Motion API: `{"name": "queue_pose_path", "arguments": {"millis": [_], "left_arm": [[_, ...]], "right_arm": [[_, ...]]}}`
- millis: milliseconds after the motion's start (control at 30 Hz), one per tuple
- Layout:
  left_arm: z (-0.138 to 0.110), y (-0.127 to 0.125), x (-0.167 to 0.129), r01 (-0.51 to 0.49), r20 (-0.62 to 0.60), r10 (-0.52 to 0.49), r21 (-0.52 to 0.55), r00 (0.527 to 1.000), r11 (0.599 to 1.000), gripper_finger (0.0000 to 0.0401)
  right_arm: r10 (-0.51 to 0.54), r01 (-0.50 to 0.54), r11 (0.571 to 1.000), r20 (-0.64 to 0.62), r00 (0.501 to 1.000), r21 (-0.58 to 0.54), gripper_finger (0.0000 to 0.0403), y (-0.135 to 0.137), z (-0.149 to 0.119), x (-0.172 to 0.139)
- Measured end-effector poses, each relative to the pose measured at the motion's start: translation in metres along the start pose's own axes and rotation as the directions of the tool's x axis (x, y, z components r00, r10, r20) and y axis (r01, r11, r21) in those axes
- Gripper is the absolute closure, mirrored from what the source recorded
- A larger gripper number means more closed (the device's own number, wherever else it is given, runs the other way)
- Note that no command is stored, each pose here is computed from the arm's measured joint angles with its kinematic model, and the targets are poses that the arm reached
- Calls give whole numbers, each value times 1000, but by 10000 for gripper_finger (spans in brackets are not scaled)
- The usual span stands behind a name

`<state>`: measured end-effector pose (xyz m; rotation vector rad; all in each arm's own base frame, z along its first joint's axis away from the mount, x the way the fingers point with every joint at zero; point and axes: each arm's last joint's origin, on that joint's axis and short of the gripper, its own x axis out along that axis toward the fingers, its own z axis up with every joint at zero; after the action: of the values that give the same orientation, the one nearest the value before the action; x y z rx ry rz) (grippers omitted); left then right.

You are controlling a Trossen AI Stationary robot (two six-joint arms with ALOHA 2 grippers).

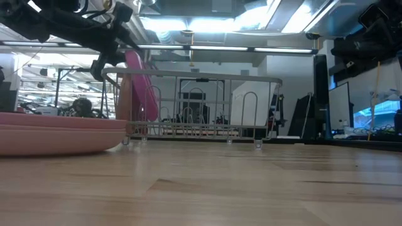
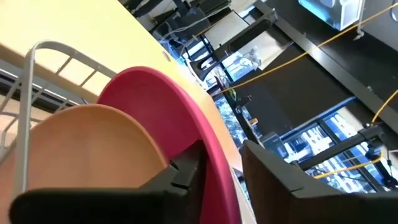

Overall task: Sort dishes
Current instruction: Put the dark pink plate into the dish rack

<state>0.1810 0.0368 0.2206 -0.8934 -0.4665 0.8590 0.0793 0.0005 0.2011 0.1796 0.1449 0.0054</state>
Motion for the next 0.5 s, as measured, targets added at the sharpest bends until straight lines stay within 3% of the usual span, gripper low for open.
{"name": "queue_pose_path", "arguments": {"millis": [200,500], "left_arm": [[2,-3,0,29,6,-29,-21,1000,999,274],[10,-9,-3,55,25,-57,92,998,994,272]], "right_arm": [[0,0,1000,0,1000,0,358,0,0,0],[-3,3,1000,-21,1000,0,358,0,-2,0]]}}
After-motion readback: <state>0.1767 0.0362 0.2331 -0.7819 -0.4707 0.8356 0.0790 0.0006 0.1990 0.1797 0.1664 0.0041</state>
